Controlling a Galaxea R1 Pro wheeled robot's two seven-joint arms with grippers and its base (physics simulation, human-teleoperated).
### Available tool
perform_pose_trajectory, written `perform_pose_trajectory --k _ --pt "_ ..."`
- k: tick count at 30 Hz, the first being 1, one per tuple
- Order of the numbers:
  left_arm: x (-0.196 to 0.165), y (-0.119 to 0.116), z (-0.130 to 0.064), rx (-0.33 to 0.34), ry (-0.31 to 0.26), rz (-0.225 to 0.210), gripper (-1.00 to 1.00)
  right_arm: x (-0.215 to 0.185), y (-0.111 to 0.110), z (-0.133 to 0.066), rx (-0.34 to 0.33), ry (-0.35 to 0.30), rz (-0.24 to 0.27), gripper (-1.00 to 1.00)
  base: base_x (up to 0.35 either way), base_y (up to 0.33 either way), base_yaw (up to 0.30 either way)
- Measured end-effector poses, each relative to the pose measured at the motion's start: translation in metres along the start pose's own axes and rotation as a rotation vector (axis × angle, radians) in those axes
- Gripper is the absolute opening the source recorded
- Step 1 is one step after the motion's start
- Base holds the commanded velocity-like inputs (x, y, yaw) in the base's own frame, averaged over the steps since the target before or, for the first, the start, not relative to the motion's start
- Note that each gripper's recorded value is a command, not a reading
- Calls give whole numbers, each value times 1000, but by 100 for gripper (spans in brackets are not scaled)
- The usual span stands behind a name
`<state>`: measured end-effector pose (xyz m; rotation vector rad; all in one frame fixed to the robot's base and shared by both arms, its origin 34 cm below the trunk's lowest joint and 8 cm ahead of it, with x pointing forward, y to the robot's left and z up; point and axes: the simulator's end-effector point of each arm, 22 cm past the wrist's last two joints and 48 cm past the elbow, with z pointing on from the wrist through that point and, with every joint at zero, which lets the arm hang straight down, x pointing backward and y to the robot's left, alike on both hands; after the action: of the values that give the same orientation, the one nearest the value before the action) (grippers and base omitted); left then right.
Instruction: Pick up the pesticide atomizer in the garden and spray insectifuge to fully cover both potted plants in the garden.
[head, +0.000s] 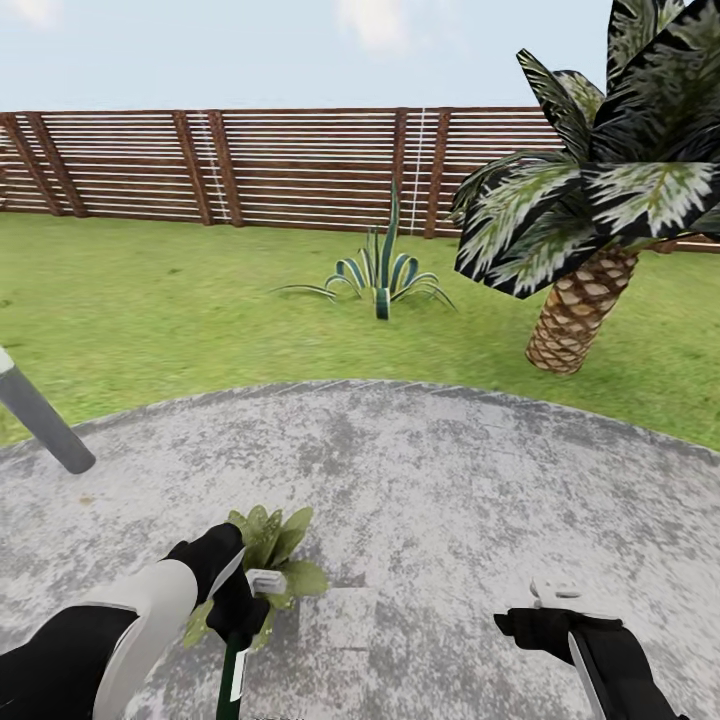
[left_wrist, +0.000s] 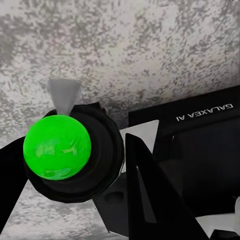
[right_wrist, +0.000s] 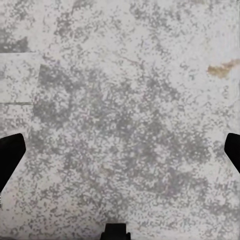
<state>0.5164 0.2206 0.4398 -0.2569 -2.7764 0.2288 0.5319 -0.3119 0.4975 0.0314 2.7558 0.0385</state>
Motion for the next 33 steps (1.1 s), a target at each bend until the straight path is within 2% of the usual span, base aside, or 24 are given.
perform_pose_trajectory --k 10,21,33 --pt "0 0 0 -1 0 1 -100 0 0 0 0 0 0 100 0 -1 244" --pt "0 0 0 1 -1 -1 -100 0 0 0 0 0 0 100 81 -193 25" --pt "0 0 0 -1 0 1 -100 0 0 0 0 0 0 100 19 -34 240"
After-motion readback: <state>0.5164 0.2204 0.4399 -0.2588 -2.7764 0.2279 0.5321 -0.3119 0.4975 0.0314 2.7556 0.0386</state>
